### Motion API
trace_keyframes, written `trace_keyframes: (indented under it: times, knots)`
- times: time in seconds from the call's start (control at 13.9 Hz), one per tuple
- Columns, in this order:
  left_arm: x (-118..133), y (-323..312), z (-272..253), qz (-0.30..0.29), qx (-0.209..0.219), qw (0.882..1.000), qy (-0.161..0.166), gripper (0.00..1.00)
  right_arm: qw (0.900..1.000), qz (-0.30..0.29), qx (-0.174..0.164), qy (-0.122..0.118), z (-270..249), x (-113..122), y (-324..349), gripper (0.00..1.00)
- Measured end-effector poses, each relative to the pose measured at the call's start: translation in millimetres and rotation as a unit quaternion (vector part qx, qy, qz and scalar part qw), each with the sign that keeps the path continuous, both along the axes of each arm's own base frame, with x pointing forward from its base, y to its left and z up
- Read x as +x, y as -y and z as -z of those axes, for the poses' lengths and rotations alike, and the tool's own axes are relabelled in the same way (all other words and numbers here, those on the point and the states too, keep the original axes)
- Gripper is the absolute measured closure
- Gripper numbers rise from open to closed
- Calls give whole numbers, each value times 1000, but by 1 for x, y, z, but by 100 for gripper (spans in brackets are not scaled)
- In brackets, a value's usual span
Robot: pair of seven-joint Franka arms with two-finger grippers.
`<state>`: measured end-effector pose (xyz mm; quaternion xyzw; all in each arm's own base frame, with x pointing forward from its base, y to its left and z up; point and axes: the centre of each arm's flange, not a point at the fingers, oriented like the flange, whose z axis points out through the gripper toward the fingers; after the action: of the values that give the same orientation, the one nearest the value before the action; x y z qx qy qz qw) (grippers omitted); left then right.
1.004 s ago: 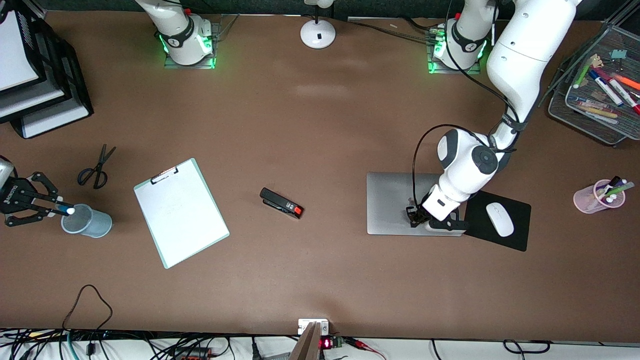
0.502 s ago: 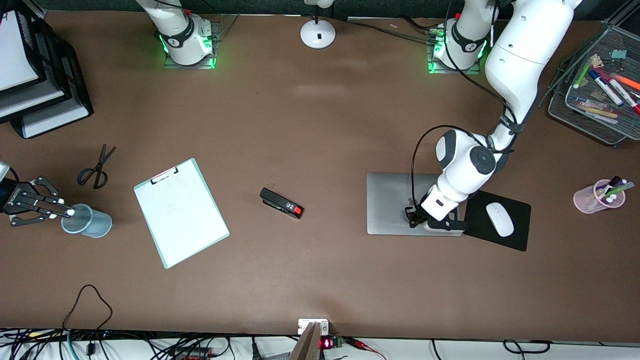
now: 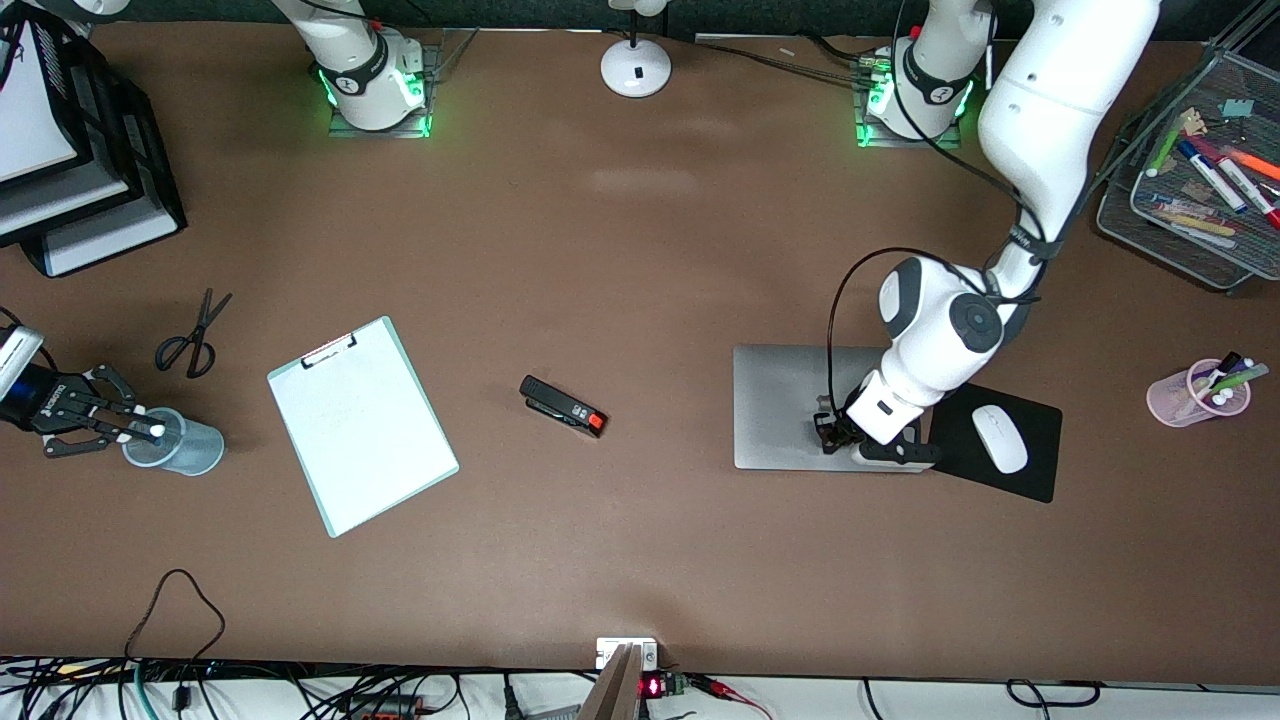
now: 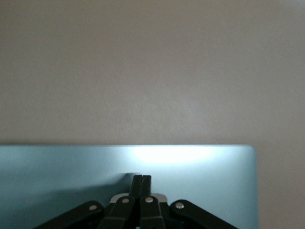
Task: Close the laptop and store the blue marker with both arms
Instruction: 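Press the lid shut with the left gripper while the right gripper carries the marker, then lower the blue marker into the light-blue cup with the right gripper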
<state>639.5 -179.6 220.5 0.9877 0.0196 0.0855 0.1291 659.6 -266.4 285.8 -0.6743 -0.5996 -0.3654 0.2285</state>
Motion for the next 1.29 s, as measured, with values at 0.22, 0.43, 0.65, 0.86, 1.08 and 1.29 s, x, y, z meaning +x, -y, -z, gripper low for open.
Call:
trace_keyframes:
  times: [0.22,0.43,0.65,0.86,1.08,1.29]
  knots:
    - [-8,-9,-61,19,12,998,-57,99,1000,5,3,-1,10,-5,11,82]
    - [-24,-23,-112,48,48,993,-97,90,1000,12,6,-5,18,-10,20,82]
    - [-37,-31,-163,75,94,985,-121,72,1000,17,10,-8,24,-12,24,73]
    - [-45,-41,-194,88,102,983,-127,41,999,25,22,-3,23,-11,24,42]
    - [-46,-59,-227,108,105,979,-140,10,999,36,28,-13,20,-8,23,7]
    - [-47,-70,-272,111,108,974,-164,0,996,63,24,-63,4,-1,14,0]
